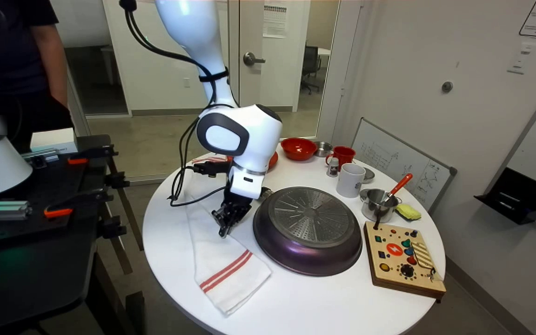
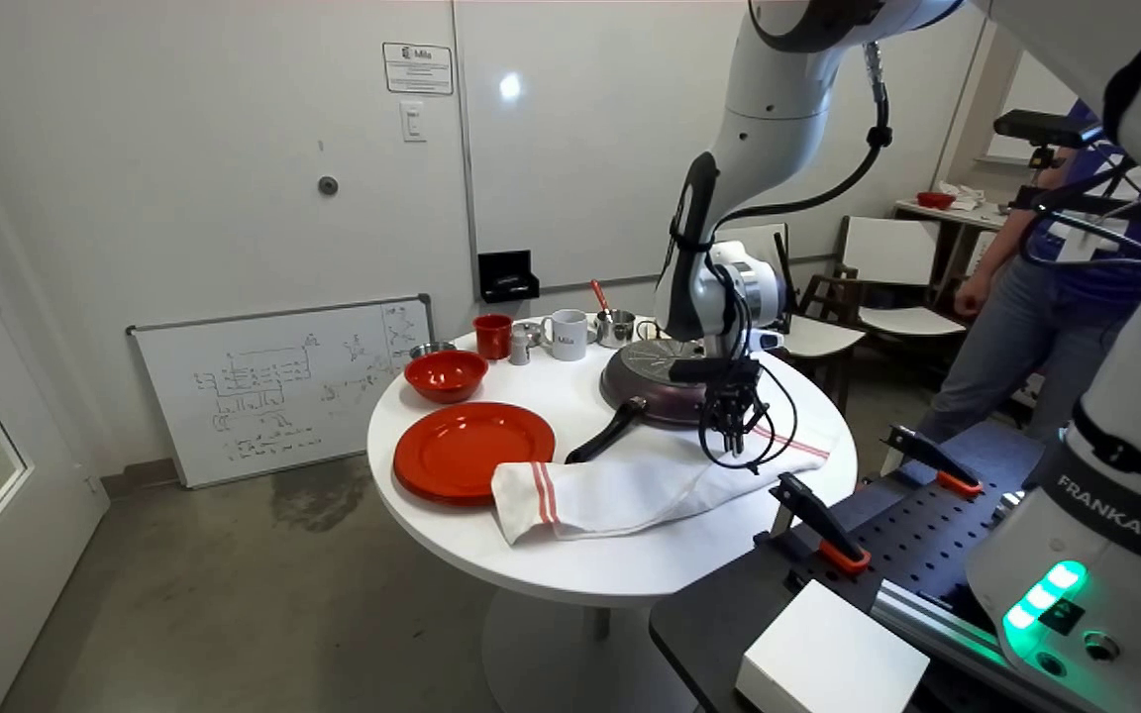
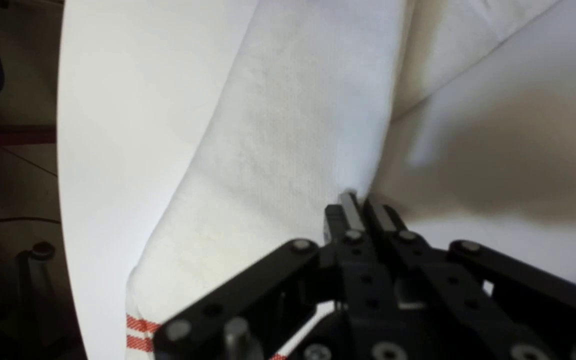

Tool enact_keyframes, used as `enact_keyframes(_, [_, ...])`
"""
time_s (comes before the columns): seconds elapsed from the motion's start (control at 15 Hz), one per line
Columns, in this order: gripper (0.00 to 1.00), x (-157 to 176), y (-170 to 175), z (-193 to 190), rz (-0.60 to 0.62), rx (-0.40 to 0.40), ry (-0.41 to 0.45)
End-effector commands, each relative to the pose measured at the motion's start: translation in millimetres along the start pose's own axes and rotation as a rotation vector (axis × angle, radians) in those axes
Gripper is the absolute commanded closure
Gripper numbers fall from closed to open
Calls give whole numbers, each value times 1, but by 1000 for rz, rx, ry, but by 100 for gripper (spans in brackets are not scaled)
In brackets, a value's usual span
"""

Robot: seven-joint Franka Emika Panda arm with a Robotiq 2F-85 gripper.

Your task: Unfold the towel

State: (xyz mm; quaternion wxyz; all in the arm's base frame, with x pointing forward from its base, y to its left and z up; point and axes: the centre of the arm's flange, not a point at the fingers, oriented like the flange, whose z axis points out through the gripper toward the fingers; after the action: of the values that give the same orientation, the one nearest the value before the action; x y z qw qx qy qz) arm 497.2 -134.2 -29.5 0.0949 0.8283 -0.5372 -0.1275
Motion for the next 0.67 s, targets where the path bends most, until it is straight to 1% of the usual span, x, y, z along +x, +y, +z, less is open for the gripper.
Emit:
enact_keyframes(0.0, [99, 0, -14, -6, 42, -42, 53])
enact_keyframes(0.07, [95, -1, -17, -11, 61, -60, 82])
enact_keyframes(0.2, [93, -4, -22, -26, 109, -105, 166])
enact_keyframes(0.47, [94, -16, -37, -54, 181, -195, 328])
enact_keyframes(0.6, [94, -21, -42, -63, 215, -242, 388])
